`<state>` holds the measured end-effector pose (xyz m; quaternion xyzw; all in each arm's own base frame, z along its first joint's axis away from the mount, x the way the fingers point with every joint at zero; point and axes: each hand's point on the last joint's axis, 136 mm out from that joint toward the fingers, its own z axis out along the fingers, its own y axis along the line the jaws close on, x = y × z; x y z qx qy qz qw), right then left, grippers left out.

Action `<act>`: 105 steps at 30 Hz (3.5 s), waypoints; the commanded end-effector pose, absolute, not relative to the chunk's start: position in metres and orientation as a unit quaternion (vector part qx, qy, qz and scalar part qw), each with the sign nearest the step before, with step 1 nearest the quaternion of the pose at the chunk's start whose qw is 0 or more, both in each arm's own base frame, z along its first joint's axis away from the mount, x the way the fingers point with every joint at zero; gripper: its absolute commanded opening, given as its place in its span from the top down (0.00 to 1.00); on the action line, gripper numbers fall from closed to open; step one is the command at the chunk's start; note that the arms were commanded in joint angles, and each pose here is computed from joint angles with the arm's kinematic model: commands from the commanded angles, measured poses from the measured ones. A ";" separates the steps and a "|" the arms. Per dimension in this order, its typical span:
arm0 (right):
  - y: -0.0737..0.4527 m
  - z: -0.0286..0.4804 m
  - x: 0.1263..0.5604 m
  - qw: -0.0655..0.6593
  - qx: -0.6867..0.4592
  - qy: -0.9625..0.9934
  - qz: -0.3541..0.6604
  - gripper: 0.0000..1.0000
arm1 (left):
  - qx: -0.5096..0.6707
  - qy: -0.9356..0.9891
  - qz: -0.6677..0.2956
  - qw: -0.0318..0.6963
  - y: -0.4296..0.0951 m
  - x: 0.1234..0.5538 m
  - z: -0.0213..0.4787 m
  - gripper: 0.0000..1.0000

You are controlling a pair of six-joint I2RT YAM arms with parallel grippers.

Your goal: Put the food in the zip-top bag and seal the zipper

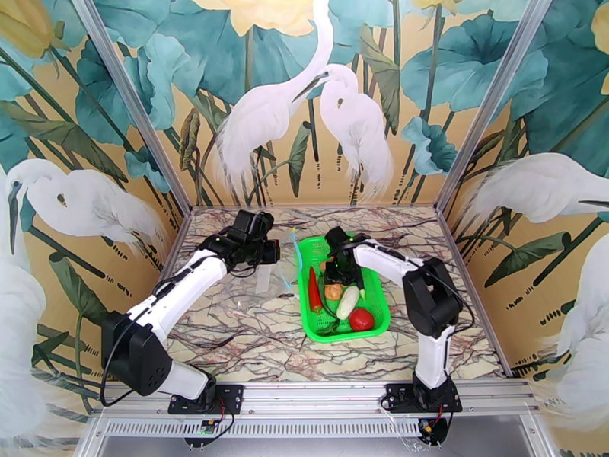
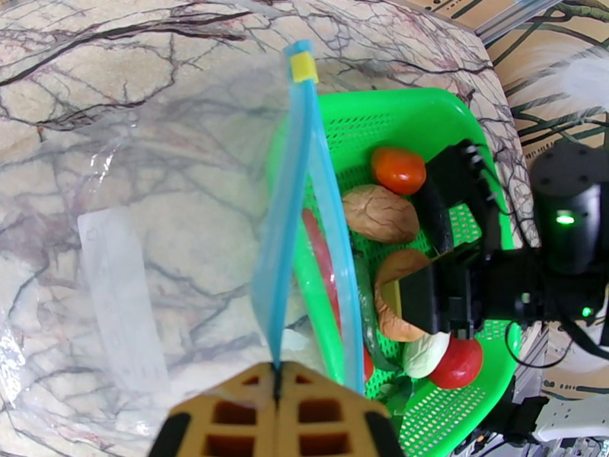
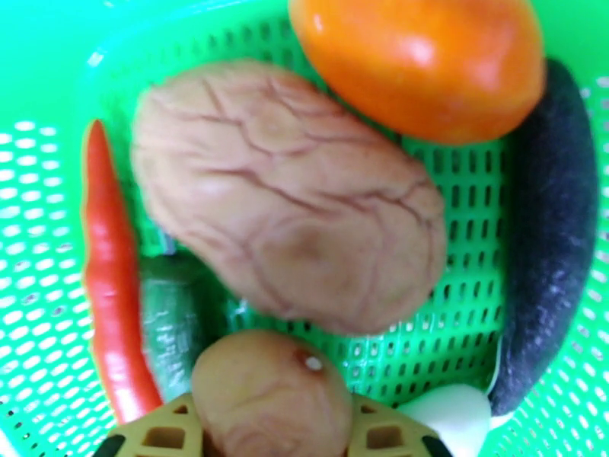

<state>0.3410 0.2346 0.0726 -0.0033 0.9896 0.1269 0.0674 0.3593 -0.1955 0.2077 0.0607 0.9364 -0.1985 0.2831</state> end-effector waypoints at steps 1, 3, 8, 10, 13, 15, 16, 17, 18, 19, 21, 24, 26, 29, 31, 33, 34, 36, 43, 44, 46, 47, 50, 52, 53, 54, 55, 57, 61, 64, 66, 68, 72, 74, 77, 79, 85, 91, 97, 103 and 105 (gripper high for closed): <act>0.235 0.137 0.363 0.156 -0.005 0.975 0.159 0.74 | 0.067 0.930 -0.223 0.285 -0.209 0.364 0.218 1.00; 0.236 0.164 0.369 0.188 -0.010 0.966 0.175 0.75 | 0.064 0.929 -0.229 0.285 -0.211 0.367 0.221 1.00; 0.251 0.218 0.377 0.242 -0.021 0.943 0.229 0.75 | 0.061 0.923 -0.248 0.288 -0.221 0.371 0.230 1.00; 0.258 0.237 0.380 0.259 -0.022 0.931 0.256 0.74 | 0.060 0.920 -0.257 0.290 -0.225 0.373 0.236 1.00; 0.270 0.255 0.386 0.272 -0.023 0.918 0.288 0.75 | 0.055 0.915 -0.270 0.294 -0.230 0.375 0.243 1.00; 0.279 0.260 0.388 0.274 -0.027 0.912 0.304 0.74 | 0.052 0.913 -0.279 0.294 -0.233 0.376 0.246 1.00; 0.283 0.262 0.389 0.274 -0.029 0.910 0.309 0.75 | 0.051 0.911 -0.285 0.295 -0.235 0.376 0.249 1.00; 0.286 0.262 0.390 0.273 -0.031 0.910 0.312 0.75 | 0.050 0.909 -0.289 0.295 -0.237 0.376 0.250 1.00; 0.291 0.263 0.390 0.272 -0.034 0.908 0.315 0.74 | 0.048 0.908 -0.292 0.296 -0.238 0.377 0.251 1.00; 0.294 0.263 0.390 0.271 -0.037 0.908 0.318 0.74 | 0.045 0.907 -0.296 0.296 -0.238 0.377 0.252 1.00; 0.301 0.263 0.390 0.270 -0.042 0.906 0.322 0.74 | 0.042 0.904 -0.306 0.296 -0.241 0.377 0.254 1.00; 0.310 0.262 0.388 0.265 -0.052 0.905 0.329 0.74 | 0.039 0.900 -0.320 0.294 -0.246 0.376 0.256 1.00; 0.315 0.258 0.386 0.259 -0.058 0.907 0.328 0.74 | 0.036 0.898 -0.325 0.295 -0.248 0.377 0.257 1.00; 0.320 0.250 0.385 0.249 -0.063 0.910 0.326 0.73 | 0.032 0.893 -0.336 0.299 -0.250 0.378 0.261 1.00; 0.324 0.243 0.384 0.240 -0.067 0.912 0.325 0.72 | 0.030 0.888 -0.345 0.302 -0.253 0.379 0.265 1.00; 0.327 0.239 0.382 0.234 -0.070 0.914 0.324 0.71 | 0.028 0.885 -0.352 0.305 -0.255 0.380 0.269 1.00; 0.328 0.237 0.382 0.231 -0.072 0.914 0.324 0.70 | 0.027 0.883 -0.354 0.306 -0.255 0.381 0.270 1.00; 0.331 0.233 0.382 0.226 -0.075 0.915 0.324 0.69 | 0.026 0.882 -0.357 0.307 -0.256 0.381 0.271 1.00; 0.336 0.217 0.378 0.204 -0.083 0.923 0.317 0.52 | 0.020 0.884 -0.352 0.307 -0.253 0.380 0.269 1.00; 0.335 0.215 0.379 0.203 -0.081 0.924 0.314 0.48 | 0.021 0.885 -0.350 0.306 -0.253 0.380 0.268 1.00; 0.335 0.213 0.378 0.201 -0.082 0.925 0.312 0.43 | 0.019 0.889 -0.342 0.304 -0.249 0.378 0.266 1.00; 0.335 0.212 0.379 0.200 -0.082 0.926 0.311 0.42 | 0.020 0.891 -0.337 0.305 -0.248 0.377 0.265 1.00; 0.335 0.211 0.379 0.198 -0.087 0.927 0.308 0.40 | 0.019 0.898 -0.316 0.306 -0.240 0.375 0.264 1.00; 0.335 0.212 0.379 0.198 -0.091 0.926 0.307 0.36 | 0.018 0.903 -0.300 0.306 -0.234 0.373 0.262 1.00; 0.335 0.212 0.379 0.198 -0.094 0.926 0.307 0.36 | 0.018 0.906 -0.293 0.305 -0.231 0.372 0.261 1.00; 0.335 0.212 0.379 0.198 -0.096 0.926 0.306 0.35 | 0.017 0.908 -0.287 0.305 -0.228 0.371 0.260 1.00; 0.335 0.213 0.378 0.197 -0.098 0.926 0.307 0.34 | 0.016 0.910 -0.282 0.305 -0.226 0.371 0.259 1.00; 0.334 0.218 0.378 0.200 -0.102 0.924 0.309 0.31 | 0.014 0.912 -0.275 0.305 -0.222 0.370 0.258 1.00; 0.325 0.233 0.375 0.213 -0.110 0.920 0.310 0.32 | 0.012 0.916 -0.259 0.305 -0.213 0.367 0.256 1.00; 0.303 0.240 0.372 0.224 -0.107 0.924 0.291 0.32 | 0.012 0.921 -0.242 0.304 -0.203 0.365 0.255 1.00; 0.286 0.237 0.368 0.223 -0.106 0.931 0.269 0.32 | 0.011 0.924 -0.231 0.303 -0.196 0.363 0.253 1.00; 0.269 0.228 0.362 0.216 -0.105 0.939 0.247 0.32 | 0.012 0.926 -0.227 0.300 -0.193 0.360 0.252 1.00; 0.247 0.199 0.344 0.183 -0.107 0.953 0.214 0.33 | 0.012 0.931 -0.221 0.291 -0.188 0.355 0.245 1.00; 0.242 0.183 0.333 0.158 -0.106 0.959 0.207 0.36 | 0.011 0.933 -0.219 0.285 -0.186 0.352 0.239 1.00; 0.236 0.154 0.320 0.127 -0.094 0.967 0.201 0.45 | 0.008 0.935 -0.220 0.278 -0.185 0.350 0.231 1.00; 0.232 0.137 0.315 0.110 -0.080 0.972 0.192 0.51 | 0.008 0.935 -0.222 0.276 -0.186 0.349 0.229 1.00; 0.187 0.112 0.297 0.073 -0.027 0.994 0.080 0.41 | 0.013 0.937 -0.221 0.271 -0.186 0.346 0.224 1.00; 0.177 0.093 0.277 0.043 0.017 0.996 0.074 0.35 | 0.019 0.939 -0.215 0.267 -0.185 0.345 0.217 1.00; 0.179 0.074 0.276 0.028 0.046 0.996 0.076 0.28 | 0.029 0.940 -0.212 0.265 -0.185 0.347 0.216 1.00; 0.185 0.060 0.285 0.021 0.065 0.993 0.092 0.27 | 0.035 0.939 -0.216 0.266 -0.185 0.350 0.218 1.00; 0.185 0.054 0.286 0.014 0.072 0.993 0.091 0.25 | 0.037 0.939 -0.218 0.265 -0.184 0.350 0.219 1.00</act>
